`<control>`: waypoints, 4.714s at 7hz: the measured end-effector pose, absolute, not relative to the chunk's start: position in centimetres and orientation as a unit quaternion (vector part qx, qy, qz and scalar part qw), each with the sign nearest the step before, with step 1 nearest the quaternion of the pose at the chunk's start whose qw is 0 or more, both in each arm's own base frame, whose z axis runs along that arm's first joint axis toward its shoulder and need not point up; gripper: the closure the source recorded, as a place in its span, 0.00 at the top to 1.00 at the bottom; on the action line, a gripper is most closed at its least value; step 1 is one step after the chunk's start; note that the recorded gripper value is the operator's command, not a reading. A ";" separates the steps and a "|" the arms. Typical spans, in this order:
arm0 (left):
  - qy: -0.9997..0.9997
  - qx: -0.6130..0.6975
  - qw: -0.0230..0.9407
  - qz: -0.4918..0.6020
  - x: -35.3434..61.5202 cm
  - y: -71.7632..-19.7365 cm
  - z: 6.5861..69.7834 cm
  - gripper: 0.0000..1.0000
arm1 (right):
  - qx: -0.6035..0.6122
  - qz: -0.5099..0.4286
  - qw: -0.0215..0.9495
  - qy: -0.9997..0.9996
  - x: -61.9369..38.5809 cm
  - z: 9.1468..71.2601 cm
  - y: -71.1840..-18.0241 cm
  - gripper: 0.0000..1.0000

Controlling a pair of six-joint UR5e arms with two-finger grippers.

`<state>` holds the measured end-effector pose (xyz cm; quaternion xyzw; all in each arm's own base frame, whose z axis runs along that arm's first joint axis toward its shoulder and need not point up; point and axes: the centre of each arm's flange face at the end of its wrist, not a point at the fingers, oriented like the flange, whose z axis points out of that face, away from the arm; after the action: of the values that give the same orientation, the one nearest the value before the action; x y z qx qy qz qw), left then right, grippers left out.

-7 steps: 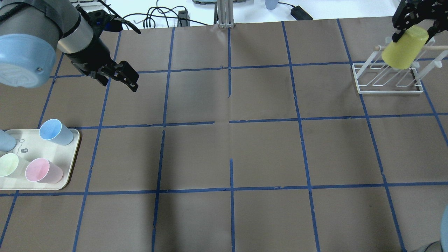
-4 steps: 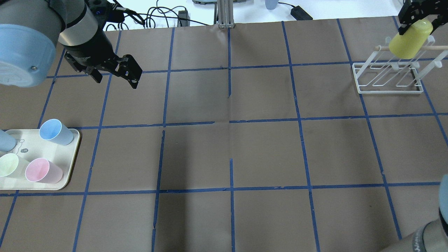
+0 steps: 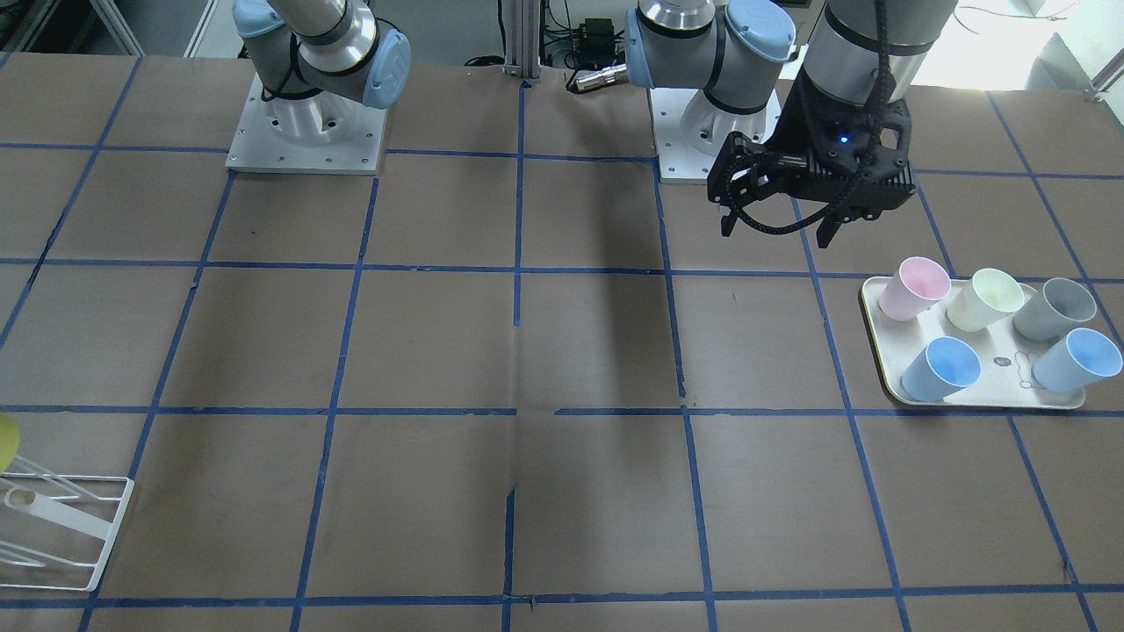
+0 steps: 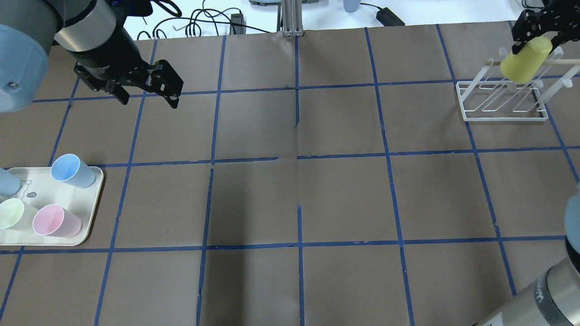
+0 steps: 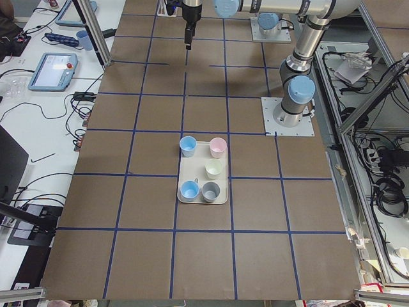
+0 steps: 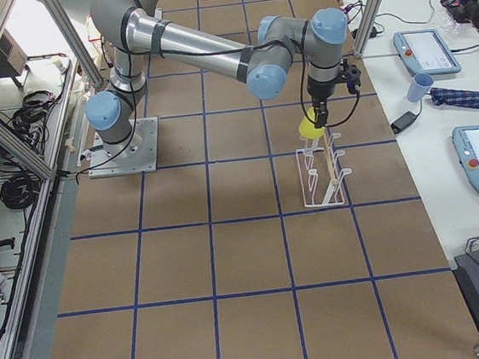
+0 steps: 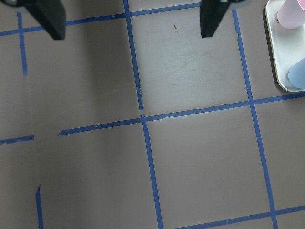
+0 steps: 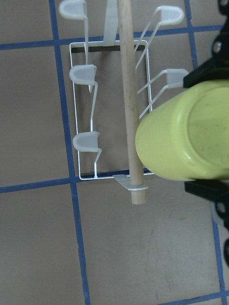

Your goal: Transfer IKEA cup to right arm and place on rack

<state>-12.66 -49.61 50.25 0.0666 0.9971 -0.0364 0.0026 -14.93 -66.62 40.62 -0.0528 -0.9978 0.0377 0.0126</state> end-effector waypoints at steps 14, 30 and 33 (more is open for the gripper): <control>0.997 0.064 0.004 -0.046 -12.2 -50.0 50.9 1.00 | -0.049 -0.001 0.003 -0.999 -14.1 37.1 -65.6 0.18; 0.997 0.067 0.005 -0.046 -12.1 -50.0 50.8 1.00 | -0.043 -0.042 -0.005 -0.998 -3.1 51.1 -54.8 1.00; 0.997 0.053 0.002 -0.047 -10.1 -50.2 50.9 1.00 | -0.030 -0.035 0.002 -0.999 7.4 52.7 -52.4 1.00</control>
<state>-10.06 -50.15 50.95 0.0532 0.9975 -0.0466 0.0022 7.36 -52.45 52.67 -0.0299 -0.9989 -0.0352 0.0019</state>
